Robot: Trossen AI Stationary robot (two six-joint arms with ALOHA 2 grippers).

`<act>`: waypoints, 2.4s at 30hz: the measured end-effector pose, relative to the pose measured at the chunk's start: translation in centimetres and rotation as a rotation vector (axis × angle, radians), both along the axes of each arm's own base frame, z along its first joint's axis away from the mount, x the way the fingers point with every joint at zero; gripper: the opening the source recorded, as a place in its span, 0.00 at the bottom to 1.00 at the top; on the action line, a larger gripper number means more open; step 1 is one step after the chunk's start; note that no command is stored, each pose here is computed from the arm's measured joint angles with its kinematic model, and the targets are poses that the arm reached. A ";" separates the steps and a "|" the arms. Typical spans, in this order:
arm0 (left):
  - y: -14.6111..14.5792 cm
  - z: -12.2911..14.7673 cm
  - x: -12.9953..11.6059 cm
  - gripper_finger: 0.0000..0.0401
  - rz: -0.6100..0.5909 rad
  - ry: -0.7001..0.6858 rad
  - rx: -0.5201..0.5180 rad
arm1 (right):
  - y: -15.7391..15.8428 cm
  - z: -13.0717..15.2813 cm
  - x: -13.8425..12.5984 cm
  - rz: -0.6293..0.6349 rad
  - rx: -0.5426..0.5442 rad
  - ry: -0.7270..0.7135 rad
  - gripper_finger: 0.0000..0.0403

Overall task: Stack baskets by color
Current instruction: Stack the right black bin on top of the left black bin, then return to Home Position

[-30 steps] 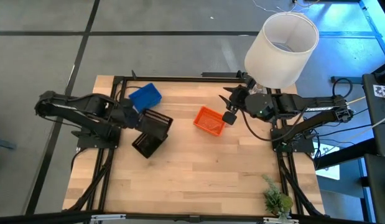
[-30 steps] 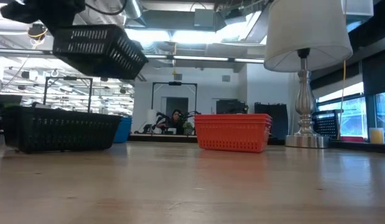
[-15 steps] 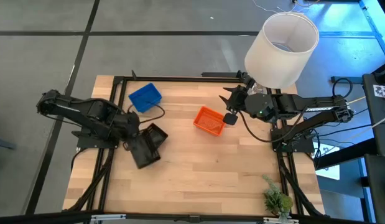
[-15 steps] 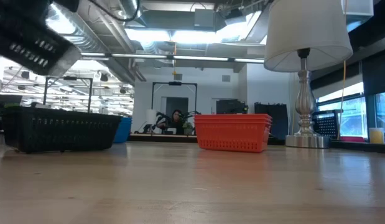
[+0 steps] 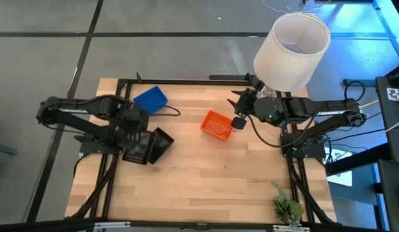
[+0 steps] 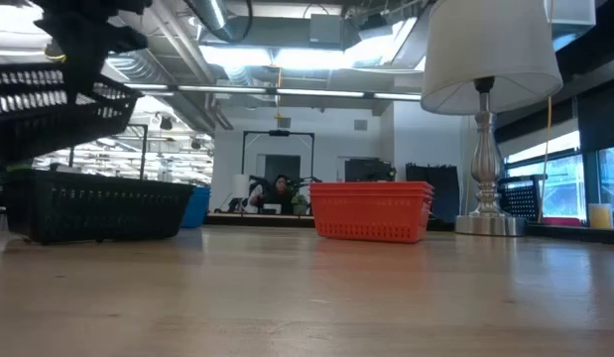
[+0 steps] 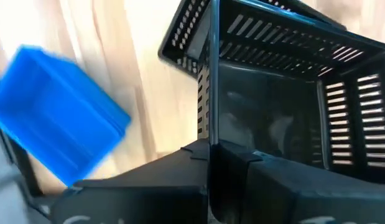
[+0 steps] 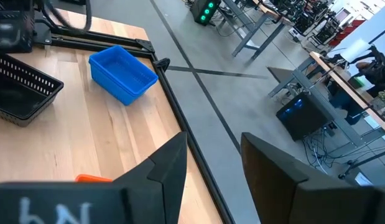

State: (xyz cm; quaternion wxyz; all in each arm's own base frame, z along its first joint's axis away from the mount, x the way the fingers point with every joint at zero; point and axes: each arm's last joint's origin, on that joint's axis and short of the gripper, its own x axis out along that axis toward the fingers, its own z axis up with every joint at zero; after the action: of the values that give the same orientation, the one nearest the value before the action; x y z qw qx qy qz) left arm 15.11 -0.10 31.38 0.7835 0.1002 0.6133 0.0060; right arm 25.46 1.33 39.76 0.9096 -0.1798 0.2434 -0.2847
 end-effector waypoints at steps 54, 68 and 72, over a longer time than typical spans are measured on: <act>5.1 -7.9 10.0 0.14 -0.293 0.169 -0.137 | -0.1 -0.2 -0.1 -0.010 0.014 0.013 0.38; 5.4 -7.9 9.8 0.09 -0.164 0.200 -0.065 | -0.1 -0.2 -0.1 -0.012 0.015 0.009 0.38; 5.0 -6.9 8.9 0.05 -0.100 0.168 -0.145 | -0.1 -0.2 -0.1 -0.018 0.029 -0.004 0.36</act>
State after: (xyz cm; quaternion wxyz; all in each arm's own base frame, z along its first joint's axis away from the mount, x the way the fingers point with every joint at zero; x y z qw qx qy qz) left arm 24.00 4.89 24.53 0.7337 0.0740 0.6700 -0.0859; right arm 25.38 1.25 39.55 0.9099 -0.1636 0.2475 -0.2898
